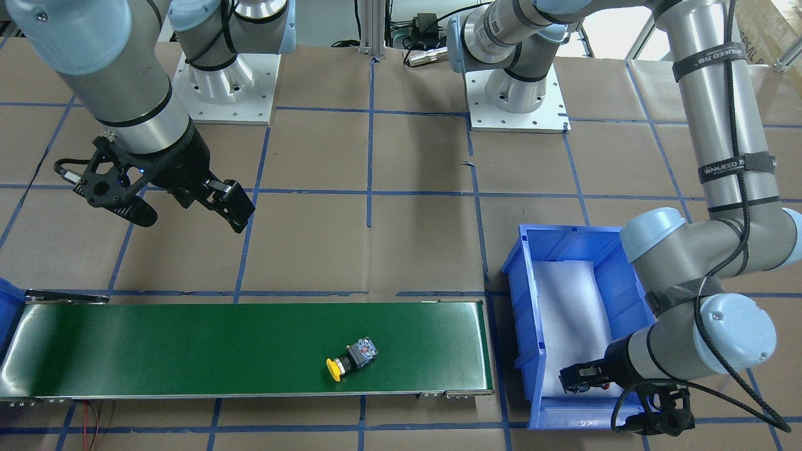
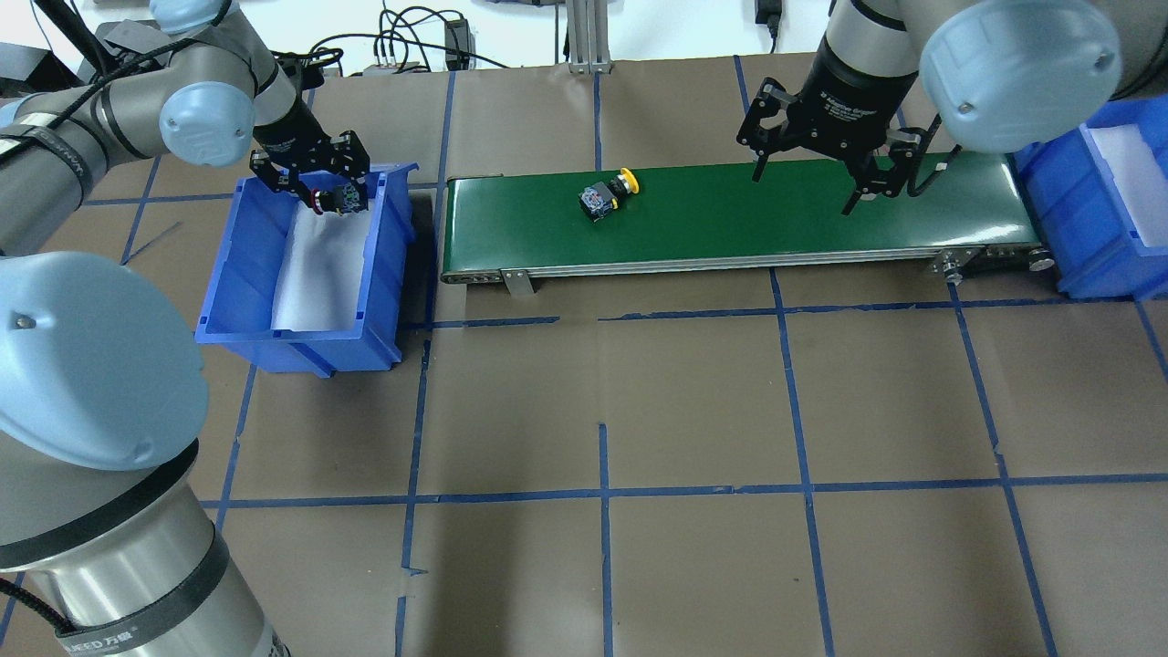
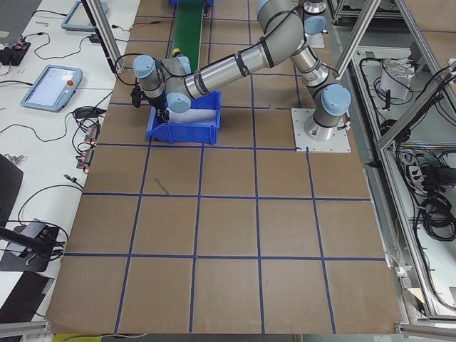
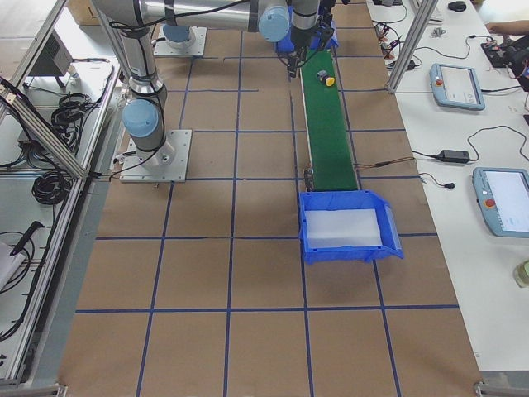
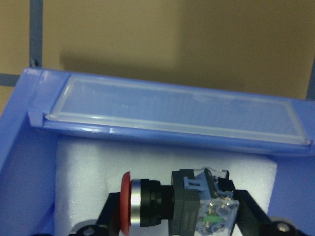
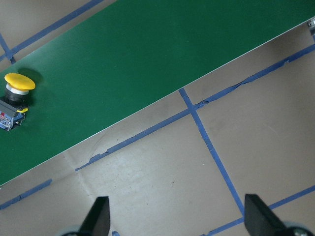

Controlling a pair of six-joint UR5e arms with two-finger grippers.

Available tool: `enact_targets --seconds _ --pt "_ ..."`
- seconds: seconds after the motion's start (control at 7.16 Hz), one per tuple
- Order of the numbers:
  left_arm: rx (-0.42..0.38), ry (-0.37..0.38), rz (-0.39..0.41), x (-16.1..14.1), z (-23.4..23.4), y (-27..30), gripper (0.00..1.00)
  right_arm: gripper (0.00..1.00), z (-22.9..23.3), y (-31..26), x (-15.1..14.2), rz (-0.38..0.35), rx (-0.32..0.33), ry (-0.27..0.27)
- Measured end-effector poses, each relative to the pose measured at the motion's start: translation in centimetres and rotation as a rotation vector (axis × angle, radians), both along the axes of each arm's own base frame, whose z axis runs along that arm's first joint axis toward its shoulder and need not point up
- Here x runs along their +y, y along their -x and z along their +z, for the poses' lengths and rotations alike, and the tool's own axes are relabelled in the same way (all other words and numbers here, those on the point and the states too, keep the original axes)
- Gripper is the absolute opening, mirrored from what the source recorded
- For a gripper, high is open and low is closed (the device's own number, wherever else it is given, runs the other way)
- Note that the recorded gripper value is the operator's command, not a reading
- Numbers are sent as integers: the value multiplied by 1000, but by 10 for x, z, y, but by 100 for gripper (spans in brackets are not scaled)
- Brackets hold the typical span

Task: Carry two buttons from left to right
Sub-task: 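Reach the right gripper to the conveyor and grasp the yellow button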

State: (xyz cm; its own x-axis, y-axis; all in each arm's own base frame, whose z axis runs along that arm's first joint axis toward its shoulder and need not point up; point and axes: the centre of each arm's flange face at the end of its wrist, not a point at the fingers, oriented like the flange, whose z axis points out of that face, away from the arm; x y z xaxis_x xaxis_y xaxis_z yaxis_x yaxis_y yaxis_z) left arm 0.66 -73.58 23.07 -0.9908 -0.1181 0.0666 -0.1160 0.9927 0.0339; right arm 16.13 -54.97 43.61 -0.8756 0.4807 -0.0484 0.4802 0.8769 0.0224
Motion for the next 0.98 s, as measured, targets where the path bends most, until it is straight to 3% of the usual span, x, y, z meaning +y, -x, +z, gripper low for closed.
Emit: enact_targets --seconds 0.42,0.98 --pt "-24 3 7 0 1 -24 50 95 -47 -38 -27 -129 -15 5" --pt "-24 12 -2 0 5 -31 51 96 -130 -82 -88 -168 -33 87"
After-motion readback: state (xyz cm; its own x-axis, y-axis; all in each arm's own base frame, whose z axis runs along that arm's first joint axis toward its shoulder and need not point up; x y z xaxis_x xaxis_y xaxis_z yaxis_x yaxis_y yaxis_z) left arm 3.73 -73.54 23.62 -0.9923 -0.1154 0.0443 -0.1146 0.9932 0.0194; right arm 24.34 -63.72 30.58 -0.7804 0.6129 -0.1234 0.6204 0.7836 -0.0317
